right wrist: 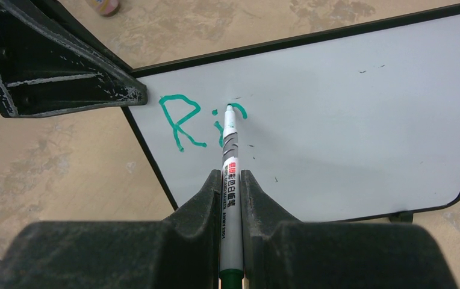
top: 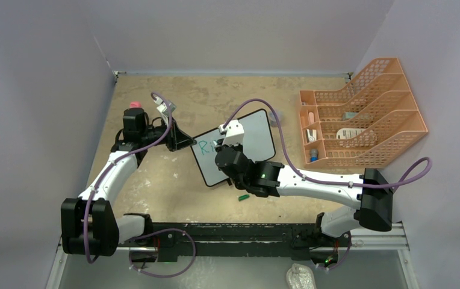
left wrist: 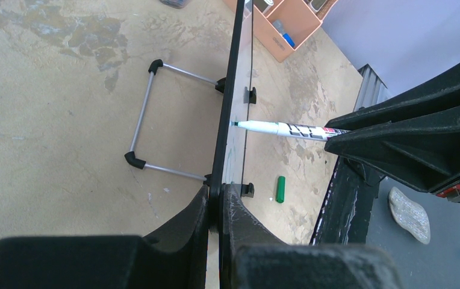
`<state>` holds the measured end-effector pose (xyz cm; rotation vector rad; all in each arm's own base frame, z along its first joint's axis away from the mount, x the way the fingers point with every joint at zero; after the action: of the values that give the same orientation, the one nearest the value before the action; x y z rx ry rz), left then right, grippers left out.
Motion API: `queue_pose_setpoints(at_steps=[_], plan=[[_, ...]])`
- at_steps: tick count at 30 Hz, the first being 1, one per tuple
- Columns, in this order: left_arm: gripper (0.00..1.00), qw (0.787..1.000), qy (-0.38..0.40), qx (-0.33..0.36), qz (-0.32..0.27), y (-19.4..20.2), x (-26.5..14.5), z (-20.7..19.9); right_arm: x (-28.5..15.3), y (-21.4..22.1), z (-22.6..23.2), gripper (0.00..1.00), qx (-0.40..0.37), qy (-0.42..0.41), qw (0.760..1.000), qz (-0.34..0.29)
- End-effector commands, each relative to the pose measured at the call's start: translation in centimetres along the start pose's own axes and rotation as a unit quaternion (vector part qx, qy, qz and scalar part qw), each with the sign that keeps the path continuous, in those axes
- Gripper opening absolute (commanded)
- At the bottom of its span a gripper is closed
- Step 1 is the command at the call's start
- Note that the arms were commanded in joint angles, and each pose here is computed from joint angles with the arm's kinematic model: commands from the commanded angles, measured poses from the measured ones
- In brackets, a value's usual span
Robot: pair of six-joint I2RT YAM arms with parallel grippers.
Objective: Write a sentence on the whiteboard
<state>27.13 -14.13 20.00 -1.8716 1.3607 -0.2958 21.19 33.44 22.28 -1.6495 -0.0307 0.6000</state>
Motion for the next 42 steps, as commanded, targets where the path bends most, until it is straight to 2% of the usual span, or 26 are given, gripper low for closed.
queue_pose_setpoints(at_steps=[1,16,27,42], plan=[[0.00,1.000,-0.001,0.028,-0.008,-1.2,0.1,-0.2,-0.2,-0.7,-0.2,0.00,0.010,-0.001,1.000,-0.009],[0.00,1.000,-0.003,0.028,-0.008,-1.2,0.1,-0.1,-0.6,1.4,-0.9,0.00,0.002,0.000,1.000,0.023],[0.00,1.000,-0.003,0.028,-0.008,-1.2,0.1,-0.2,-0.7,2.2,-2.0,0.00,0.000,0.032,0.999,0.032],[0.00,1.000,-0.002,0.028,-0.008,-1.2,0.1,-0.2,-0.9,1.9,-1.3,0.00,0.002,0.008,1.000,0.030]])
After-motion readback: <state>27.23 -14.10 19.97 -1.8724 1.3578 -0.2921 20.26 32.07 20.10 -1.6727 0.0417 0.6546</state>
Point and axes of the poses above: each gripper's point midway between its finger pads, its own x axis out along the fingers, its own z axis along the line the jaws close on, y = z × x, the point moved 3 cm from there along -x, back along the fingers, and after that the axes turned 11 degrees about -x, right-handed, at the moved point
